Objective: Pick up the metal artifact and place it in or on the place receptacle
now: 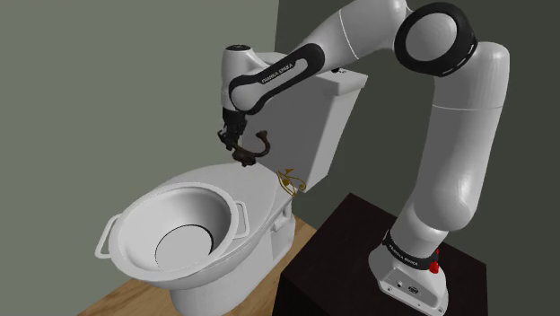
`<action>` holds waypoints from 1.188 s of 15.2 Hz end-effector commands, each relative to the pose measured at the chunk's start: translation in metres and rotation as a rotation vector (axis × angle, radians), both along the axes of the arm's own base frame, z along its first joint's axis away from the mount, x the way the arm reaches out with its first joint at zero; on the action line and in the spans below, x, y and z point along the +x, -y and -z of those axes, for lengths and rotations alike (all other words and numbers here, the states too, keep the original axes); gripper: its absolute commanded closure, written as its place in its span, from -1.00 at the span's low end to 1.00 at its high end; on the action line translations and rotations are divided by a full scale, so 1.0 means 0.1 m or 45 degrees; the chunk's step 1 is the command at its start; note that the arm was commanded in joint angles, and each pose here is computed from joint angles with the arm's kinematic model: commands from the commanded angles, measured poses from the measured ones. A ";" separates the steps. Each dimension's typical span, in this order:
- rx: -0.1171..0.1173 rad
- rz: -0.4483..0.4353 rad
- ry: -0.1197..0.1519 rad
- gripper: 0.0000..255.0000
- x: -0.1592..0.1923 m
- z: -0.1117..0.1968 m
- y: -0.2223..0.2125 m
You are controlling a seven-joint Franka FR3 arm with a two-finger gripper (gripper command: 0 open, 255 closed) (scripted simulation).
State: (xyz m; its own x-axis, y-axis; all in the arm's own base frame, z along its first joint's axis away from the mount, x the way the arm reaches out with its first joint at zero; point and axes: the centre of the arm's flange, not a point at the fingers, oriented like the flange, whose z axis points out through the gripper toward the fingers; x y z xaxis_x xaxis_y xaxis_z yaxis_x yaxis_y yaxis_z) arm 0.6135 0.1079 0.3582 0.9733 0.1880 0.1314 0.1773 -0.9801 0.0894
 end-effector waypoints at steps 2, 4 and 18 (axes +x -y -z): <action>0.000 0.001 0.000 1.00 -0.08 0.01 -0.35; 0.000 0.001 0.000 1.00 -0.14 0.01 -0.61; 0.000 0.001 0.000 1.00 -0.57 0.05 -2.41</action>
